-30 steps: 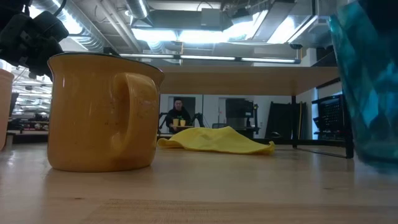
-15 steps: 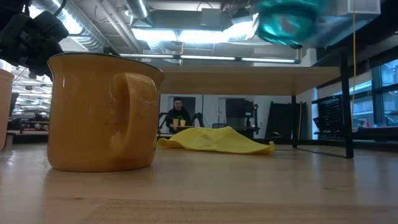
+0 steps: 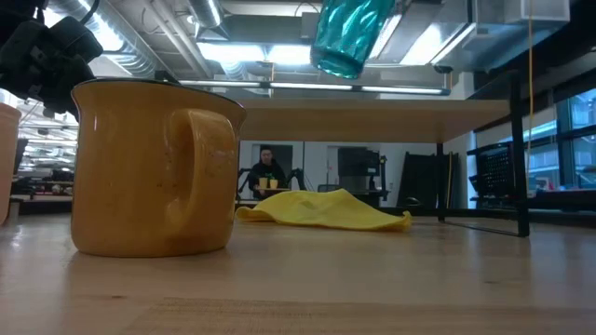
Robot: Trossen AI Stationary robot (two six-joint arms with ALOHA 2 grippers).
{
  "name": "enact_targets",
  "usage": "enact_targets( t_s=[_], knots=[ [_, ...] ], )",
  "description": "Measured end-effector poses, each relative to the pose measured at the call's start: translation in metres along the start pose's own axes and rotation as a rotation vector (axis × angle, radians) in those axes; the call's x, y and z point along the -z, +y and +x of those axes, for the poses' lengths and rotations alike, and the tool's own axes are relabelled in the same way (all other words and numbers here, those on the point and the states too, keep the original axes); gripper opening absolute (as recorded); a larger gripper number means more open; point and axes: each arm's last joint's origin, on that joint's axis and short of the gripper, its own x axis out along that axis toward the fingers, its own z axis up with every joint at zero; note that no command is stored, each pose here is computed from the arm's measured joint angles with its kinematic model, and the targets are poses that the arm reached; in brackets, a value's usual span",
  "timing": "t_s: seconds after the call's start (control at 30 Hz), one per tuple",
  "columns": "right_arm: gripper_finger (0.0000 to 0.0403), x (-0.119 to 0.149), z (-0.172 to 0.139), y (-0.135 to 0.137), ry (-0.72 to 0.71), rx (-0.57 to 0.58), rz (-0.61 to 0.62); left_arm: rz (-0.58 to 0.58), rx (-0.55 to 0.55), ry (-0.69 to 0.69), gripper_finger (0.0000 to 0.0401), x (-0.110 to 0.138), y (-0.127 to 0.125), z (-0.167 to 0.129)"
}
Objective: Stack small to large cups/mugs on shelf
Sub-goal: Put the blue cup on the shelf
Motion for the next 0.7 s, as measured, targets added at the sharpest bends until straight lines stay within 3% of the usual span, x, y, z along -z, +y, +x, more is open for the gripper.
enact_targets(
  t_s=[0.23, 0.33, 0.7],
  knots=[
    [0.0011, -0.003, -0.054, -0.051, -0.203, 0.001, 0.138, 0.0, 0.0, 0.0, 0.0079, 0.0, 0.0, 0.0],
    [0.0011, 0.005, -0.068, -0.07, -0.225, -0.008, 0.196, 0.0, 0.0, 0.0, 0.0079, 0.0, 0.0, 0.0],
    [0.001, 0.037, -0.04, -0.102, -0.021, 0.024, 0.226, 0.0, 0.0, 0.0, 0.0079, 0.0, 0.0, 0.0]
  ],
)
